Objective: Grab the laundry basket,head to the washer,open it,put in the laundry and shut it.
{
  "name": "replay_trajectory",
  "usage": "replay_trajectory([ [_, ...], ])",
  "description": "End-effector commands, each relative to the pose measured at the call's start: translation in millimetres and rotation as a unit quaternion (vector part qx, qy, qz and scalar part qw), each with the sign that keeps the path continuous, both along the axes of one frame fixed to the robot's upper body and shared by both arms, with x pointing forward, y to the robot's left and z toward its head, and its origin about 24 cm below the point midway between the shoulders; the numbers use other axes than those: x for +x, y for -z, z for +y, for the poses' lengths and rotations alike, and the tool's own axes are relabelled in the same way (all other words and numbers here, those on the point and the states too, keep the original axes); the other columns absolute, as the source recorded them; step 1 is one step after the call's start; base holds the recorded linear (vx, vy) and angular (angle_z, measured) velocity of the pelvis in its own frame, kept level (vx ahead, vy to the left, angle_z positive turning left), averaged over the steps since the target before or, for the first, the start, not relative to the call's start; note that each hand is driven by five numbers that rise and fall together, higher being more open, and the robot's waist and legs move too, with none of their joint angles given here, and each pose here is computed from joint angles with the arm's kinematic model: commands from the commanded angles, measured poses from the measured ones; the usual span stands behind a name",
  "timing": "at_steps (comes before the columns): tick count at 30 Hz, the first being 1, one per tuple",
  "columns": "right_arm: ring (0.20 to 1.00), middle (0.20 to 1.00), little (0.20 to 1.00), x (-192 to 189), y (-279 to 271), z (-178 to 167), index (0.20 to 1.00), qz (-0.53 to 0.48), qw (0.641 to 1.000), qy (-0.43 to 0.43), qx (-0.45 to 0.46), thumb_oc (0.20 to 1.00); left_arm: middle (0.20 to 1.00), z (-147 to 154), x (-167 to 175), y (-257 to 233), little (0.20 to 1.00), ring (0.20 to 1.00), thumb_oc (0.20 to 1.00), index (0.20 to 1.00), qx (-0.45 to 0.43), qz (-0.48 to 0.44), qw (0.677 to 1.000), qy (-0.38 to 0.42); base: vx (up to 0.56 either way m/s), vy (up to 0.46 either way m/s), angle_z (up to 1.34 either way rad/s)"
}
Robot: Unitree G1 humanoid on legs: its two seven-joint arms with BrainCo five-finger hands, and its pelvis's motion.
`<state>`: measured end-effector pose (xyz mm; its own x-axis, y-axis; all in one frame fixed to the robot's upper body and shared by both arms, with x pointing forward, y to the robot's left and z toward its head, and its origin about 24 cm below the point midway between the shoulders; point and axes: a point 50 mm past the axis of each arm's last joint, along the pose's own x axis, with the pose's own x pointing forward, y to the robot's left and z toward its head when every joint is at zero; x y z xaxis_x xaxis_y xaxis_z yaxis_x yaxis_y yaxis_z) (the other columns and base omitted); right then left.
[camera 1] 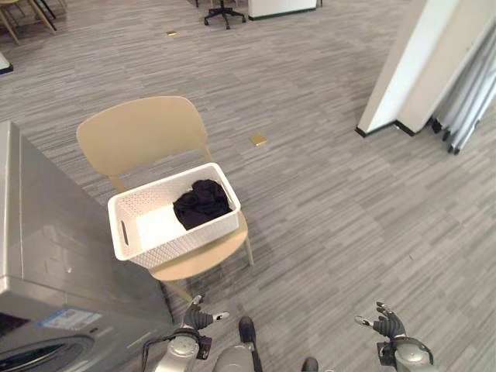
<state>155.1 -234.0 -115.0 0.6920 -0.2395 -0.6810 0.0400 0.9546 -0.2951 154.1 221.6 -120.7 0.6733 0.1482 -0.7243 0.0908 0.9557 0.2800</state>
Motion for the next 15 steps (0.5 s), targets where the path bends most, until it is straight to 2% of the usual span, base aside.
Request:
replay_trajectory([
  [1,1.0,1.0,1.0,26,-19,2,1.0,-0.066,0.997,-0.026,-0.006,1.0,1.0,25,5,-12,1.0,1.0,1.0,1.0,0.04,-0.03,0.999,-0.01,0.17,0.148,0.55],
  [10,1.0,1.0,1.0,39,-32,1,1.0,-0.088,0.994,-0.063,-0.029,1.0,1.0,27,11,-13,1.0,1.0,1.0,1.0,0.051,-0.028,0.998,0.0,0.25,0.051,1.27],
  [15,1.0,1.0,1.0,51,-50,0,1.0,-0.121,0.981,-0.126,-0.082,1.0,1.0,26,4,-9,1.0,1.0,1.0,1.0,0.056,-0.016,0.998,0.014,0.13,-0.054,1.22],
])
